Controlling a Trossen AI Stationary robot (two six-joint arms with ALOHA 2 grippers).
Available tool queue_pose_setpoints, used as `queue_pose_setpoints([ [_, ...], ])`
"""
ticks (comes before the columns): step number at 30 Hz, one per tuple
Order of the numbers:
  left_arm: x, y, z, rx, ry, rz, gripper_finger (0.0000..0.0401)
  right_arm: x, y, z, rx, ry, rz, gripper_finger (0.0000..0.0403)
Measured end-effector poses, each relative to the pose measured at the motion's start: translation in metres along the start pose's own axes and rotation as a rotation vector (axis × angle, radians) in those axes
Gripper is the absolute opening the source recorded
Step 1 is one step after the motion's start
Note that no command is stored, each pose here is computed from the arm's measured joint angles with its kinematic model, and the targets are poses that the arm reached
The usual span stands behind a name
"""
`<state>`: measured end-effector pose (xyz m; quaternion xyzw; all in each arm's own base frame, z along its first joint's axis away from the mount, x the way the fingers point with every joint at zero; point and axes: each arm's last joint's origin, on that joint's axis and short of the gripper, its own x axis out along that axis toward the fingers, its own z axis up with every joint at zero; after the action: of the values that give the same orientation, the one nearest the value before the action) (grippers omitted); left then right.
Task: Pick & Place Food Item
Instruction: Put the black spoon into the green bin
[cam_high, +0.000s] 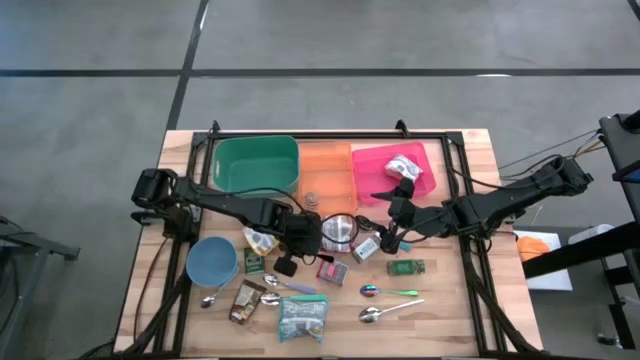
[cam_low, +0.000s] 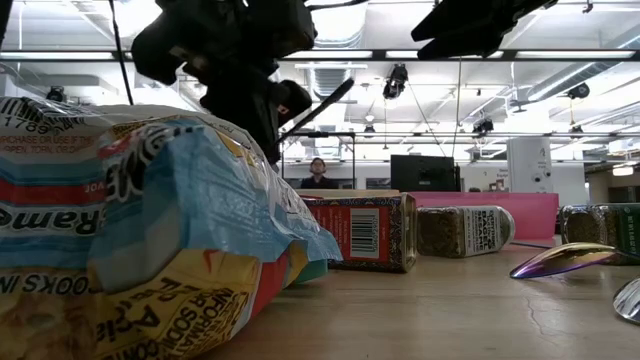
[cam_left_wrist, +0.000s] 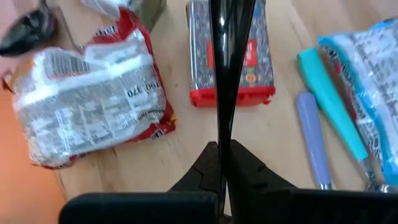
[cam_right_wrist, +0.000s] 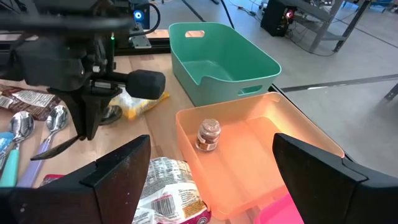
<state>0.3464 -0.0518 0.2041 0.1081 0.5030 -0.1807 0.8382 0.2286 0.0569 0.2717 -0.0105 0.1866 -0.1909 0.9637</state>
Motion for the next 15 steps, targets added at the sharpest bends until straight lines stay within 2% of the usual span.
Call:
queue_pose_setpoints([
  [9, -0.030, 0.002, 0.005, 0.008, -0.067, 0.038, 0.0001, 0.000, 0.000, 0.000, -0.001, 0.001, 0.000, 0.0333],
  [12, -0.051, 0.007, -0.001, -0.013, -0.019, 0.158, 0.0001, 0.000, 0.000, 0.000, -0.001, 0.001, 0.000, 0.0333],
  [15, -0.075, 0.017, -0.013, -0.065, 0.078, 0.396, 0.0001, 0.000, 0.000, 0.000, -0.001, 0.001, 0.000, 0.0333],
])
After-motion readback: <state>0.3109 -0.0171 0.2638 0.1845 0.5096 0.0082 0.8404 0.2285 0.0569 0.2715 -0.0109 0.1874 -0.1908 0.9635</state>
